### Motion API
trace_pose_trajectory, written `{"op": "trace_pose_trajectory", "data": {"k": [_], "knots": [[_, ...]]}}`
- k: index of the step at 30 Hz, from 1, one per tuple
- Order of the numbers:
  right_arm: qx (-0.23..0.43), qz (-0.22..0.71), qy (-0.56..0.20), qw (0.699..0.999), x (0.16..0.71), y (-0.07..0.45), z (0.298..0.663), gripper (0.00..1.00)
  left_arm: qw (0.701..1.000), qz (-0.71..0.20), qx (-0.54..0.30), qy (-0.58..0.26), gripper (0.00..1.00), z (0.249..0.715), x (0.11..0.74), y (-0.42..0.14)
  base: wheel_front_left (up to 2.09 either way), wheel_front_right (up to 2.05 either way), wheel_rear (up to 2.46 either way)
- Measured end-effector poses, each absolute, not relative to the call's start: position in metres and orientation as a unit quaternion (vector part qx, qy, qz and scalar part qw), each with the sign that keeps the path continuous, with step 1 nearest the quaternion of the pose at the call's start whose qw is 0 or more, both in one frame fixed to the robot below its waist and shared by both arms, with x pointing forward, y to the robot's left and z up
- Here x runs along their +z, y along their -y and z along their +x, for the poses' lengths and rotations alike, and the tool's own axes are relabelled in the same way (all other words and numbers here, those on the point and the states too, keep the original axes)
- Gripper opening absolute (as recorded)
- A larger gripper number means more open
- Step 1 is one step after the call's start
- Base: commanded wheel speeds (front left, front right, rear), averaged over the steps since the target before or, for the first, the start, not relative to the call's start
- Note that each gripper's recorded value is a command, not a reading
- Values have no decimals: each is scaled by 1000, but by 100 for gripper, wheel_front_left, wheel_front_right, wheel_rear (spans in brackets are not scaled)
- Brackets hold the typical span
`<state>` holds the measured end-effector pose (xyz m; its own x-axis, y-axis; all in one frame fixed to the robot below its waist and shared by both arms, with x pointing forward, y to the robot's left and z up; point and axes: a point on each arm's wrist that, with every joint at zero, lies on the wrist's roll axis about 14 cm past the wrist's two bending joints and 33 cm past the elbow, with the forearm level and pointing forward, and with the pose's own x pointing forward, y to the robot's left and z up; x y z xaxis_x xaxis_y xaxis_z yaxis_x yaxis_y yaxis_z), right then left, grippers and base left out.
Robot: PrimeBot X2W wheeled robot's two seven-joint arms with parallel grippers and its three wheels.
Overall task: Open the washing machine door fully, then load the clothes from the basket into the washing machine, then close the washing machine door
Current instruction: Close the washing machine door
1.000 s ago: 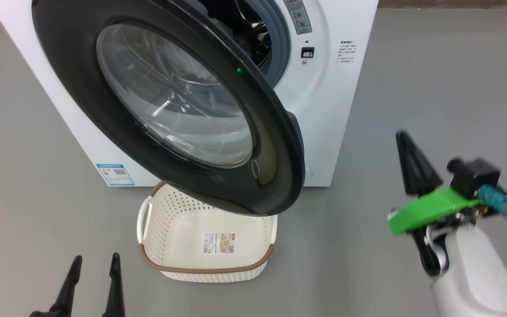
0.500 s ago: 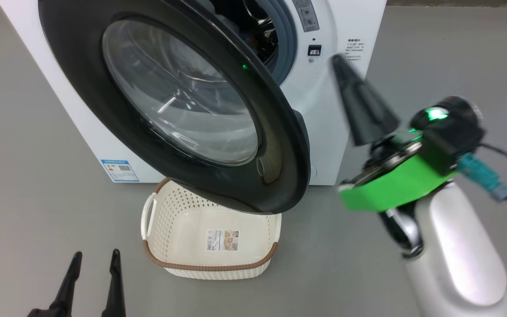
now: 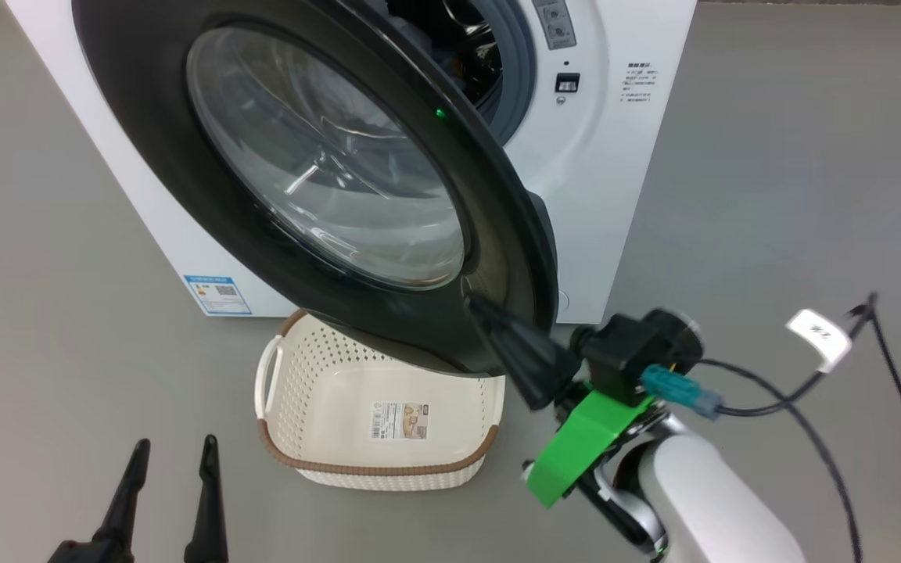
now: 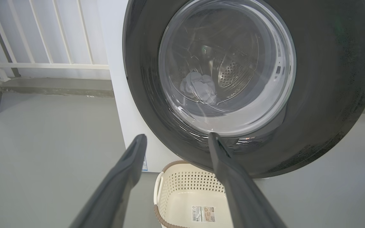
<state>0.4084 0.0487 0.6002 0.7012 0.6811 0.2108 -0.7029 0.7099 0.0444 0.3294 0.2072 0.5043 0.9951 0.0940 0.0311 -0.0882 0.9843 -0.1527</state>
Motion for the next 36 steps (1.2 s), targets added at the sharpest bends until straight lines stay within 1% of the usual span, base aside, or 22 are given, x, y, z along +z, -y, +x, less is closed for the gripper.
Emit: {"op": "trace_pose_trajectory", "data": {"k": [1,4,11,28,36], "knots": [[381,62,63,920,582,-53,408,0,996,-76,45,21,100,330,505,-207,0,0,0],[386,59,32,920,561,-58,410,0,996,-76,43,23,100,332,506,-206,0,0,0],[388,38,7,921,537,-62,425,0,996,-78,46,19,100,332,503,-205,0,0,0],[357,30,-19,933,516,-47,456,0,995,-80,49,19,100,334,501,-205,0,0,0],[347,23,-27,937,511,-41,464,0,995,-80,48,18,100,336,500,-205,0,0,0]]}}
